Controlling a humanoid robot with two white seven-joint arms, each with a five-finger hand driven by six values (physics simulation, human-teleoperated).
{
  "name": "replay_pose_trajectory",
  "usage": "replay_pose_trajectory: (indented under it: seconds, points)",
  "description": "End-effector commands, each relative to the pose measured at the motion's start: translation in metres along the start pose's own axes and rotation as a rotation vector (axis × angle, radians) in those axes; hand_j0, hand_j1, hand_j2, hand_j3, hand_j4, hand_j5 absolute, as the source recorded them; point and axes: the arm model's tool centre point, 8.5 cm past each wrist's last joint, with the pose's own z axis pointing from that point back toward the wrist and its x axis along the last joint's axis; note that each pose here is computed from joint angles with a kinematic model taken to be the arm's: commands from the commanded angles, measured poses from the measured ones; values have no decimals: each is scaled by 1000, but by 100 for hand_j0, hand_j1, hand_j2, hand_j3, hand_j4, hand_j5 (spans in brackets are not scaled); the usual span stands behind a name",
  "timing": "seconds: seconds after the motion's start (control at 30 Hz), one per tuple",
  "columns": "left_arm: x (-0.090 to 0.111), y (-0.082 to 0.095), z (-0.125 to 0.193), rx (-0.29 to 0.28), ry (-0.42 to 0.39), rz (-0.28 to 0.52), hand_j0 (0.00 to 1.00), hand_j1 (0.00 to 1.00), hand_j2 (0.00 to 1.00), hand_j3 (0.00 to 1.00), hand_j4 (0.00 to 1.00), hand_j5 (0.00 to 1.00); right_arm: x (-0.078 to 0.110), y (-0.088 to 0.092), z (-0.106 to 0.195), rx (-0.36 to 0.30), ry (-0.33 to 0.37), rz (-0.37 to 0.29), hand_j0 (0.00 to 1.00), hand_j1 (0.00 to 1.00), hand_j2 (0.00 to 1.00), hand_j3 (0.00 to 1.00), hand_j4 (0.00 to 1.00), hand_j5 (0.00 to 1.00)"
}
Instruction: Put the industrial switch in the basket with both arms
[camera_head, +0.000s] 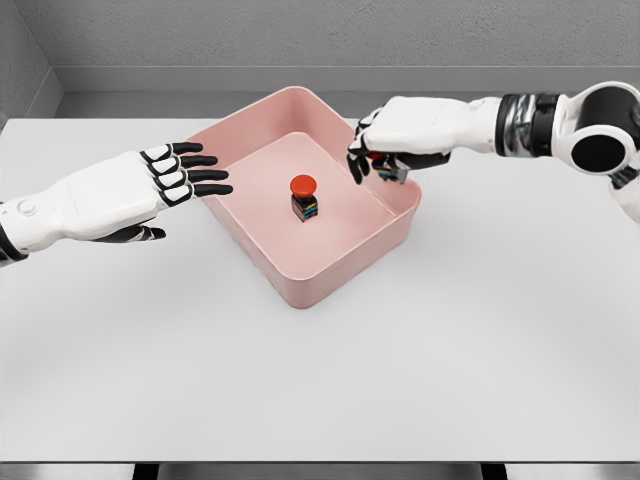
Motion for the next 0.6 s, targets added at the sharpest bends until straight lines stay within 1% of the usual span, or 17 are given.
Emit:
replay_pose_trajectory:
  seconds: [0.0,0.03,0.3,0.57]
  points:
    - [0,1,0,5,0,4,100,100,100,100,100,100,3,3,-7,8,-11,-11,43,43,43,43,43,43]
    - [0,1,0,3,0,4,100,100,100,100,100,100,4,0,-9,5,-10,-8,43,43,43,43,43,43]
    - [0,1,0,5,0,4,100,100,100,100,100,100,9,-2,-17,-2,-29,-7,43,43,43,43,43,43]
    - [0,1,0,5,0,3,100,100,100,100,100,100,19,-5,-34,0,-61,-8,43,43,43,43,43,43]
